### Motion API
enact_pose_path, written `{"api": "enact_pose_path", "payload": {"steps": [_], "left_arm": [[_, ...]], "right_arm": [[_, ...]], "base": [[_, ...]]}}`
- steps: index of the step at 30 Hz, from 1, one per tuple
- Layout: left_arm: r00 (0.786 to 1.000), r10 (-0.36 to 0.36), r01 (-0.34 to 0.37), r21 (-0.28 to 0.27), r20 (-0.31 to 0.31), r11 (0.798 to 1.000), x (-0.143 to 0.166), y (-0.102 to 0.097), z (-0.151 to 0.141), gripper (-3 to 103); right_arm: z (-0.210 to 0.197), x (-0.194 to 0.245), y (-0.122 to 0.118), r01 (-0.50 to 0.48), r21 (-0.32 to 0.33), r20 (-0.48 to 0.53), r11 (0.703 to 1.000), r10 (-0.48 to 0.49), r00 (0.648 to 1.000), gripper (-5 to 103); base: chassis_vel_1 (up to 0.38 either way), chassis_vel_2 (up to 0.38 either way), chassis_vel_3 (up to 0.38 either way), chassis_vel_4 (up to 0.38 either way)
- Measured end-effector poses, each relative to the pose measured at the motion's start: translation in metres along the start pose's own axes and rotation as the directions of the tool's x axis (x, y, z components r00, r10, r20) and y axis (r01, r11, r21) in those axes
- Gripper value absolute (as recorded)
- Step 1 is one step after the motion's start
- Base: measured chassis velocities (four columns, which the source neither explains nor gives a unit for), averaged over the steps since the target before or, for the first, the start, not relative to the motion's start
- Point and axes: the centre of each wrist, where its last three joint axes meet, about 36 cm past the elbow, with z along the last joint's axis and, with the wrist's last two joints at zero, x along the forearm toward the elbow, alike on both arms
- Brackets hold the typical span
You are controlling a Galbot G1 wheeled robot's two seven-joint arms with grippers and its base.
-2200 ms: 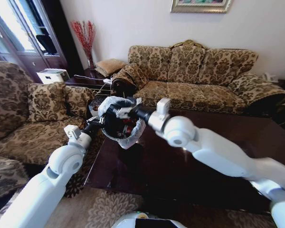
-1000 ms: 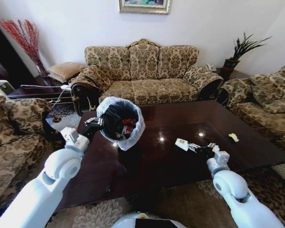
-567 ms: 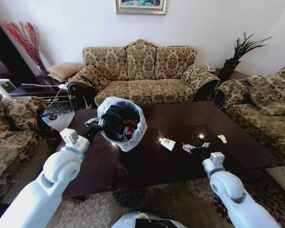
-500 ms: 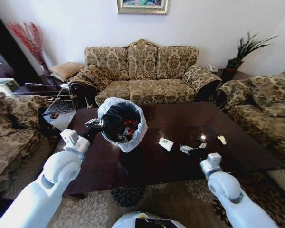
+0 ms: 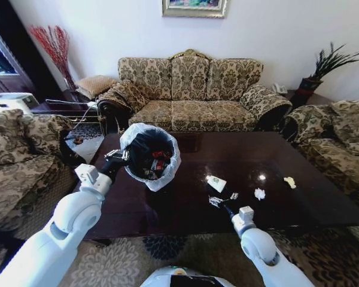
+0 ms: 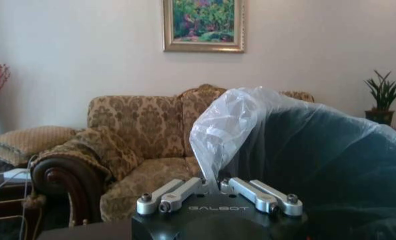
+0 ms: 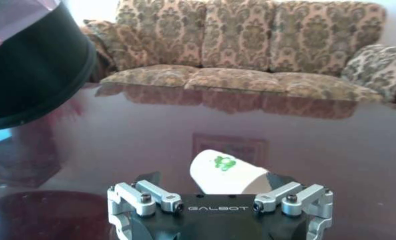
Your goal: Move to the front of the table and place the trash on the table into the trash bin.
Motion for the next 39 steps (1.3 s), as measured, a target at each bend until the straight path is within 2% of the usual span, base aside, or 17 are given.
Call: {"api": "enact_pose_path", "payload": {"steps": [11,13,15,18,21,23,24,27,30,32,33,36,38,39], "left_arm": [[1.000,0.014,-0.014,0.009,-0.007,1.000,0.000,-0.001,0.001,4],[1.000,0.020,-0.020,0.019,-0.011,1.000,0.000,-0.001,0.001,4],[1.000,0.022,-0.021,0.021,-0.012,1.000,0.000,-0.001,0.001,4],[1.000,0.023,-0.023,0.023,-0.013,0.999,0.001,-0.002,0.000,4],[0.999,0.028,-0.028,0.032,-0.017,0.999,0.001,-0.002,0.000,4],[0.999,0.041,-0.039,0.050,-0.027,0.998,0.000,-0.002,-0.002,4],[0.999,0.041,-0.039,0.050,-0.027,0.998,0.000,-0.002,-0.002,4],[0.999,0.042,-0.041,0.052,-0.028,0.998,0.000,-0.002,-0.004,4],[0.999,0.040,-0.039,0.052,-0.031,0.998,-0.001,-0.001,-0.003,4],[0.998,0.041,-0.039,0.054,-0.041,0.998,-0.001,-0.002,-0.002,4],[0.998,0.041,-0.039,0.054,-0.041,0.998,-0.001,-0.002,-0.002,4],[0.998,0.040,-0.038,0.055,-0.045,0.998,-0.002,-0.002,-0.001,4],[0.998,0.040,-0.038,0.055,-0.045,0.998,-0.002,-0.002,-0.001,4],[0.998,0.040,-0.037,0.055,-0.045,0.998,-0.002,-0.002,-0.001,4]], "right_arm": [[0.014,-0.021,-0.001,-0.034,-0.038,-0.026,0.999,0.033,0.999,100],[0.015,-0.030,-0.001,-0.040,-0.054,-0.029,0.998,0.038,0.999,95],[0.015,-0.033,-0.001,-0.038,-0.065,-0.031,0.997,0.036,0.999,95],[0.016,-0.044,-0.003,-0.029,-0.083,-0.039,0.996,0.026,0.999,79],[0.018,-0.048,-0.002,-0.027,-0.095,-0.042,0.995,0.023,0.999,73],[0.020,-0.053,0.000,-0.024,-0.119,-0.055,0.993,0.017,0.998,62],[0.020,-0.053,0.000,-0.024,-0.119,-0.055,0.993,0.017,0.998,62],[0.022,-0.058,0.000,-0.017,-0.123,-0.061,0.992,0.009,0.998,46],[0.022,-0.061,-0.001,-0.016,-0.122,-0.061,0.992,0.009,0.998,40],[0.020,-0.065,-0.002,-0.018,-0.128,-0.055,0.992,0.011,0.998,30],[0.020,-0.065,-0.002,-0.018,-0.128,-0.055,0.992,0.011,0.998,30],[0.017,-0.068,-0.003,-0.019,-0.126,-0.048,0.992,0.013,0.999,13],[0.016,-0.068,-0.003,-0.019,-0.125,-0.046,0.992,0.014,0.999,13],[0.015,-0.069,-0.004,-0.021,-0.123,-0.042,0.992,0.016,0.999,8]], "base": [[0.000,0.000,0.000,0.000],[0.000,0.000,0.000,0.000],[0.000,0.000,0.000,0.000],[0.000,0.000,0.000,0.000],[0.000,0.000,0.000,0.000],[0.000,0.000,0.000,0.000],[0.000,0.000,0.000,0.000],[0.000,0.000,0.000,0.000],[0.000,0.000,0.000,0.000],[0.000,0.000,0.000,0.000],[0.000,0.000,0.000,0.000],[0.000,0.000,0.000,0.000],[0.000,0.000,0.000,0.000],[0.000,0.000,0.000,0.000]]}}
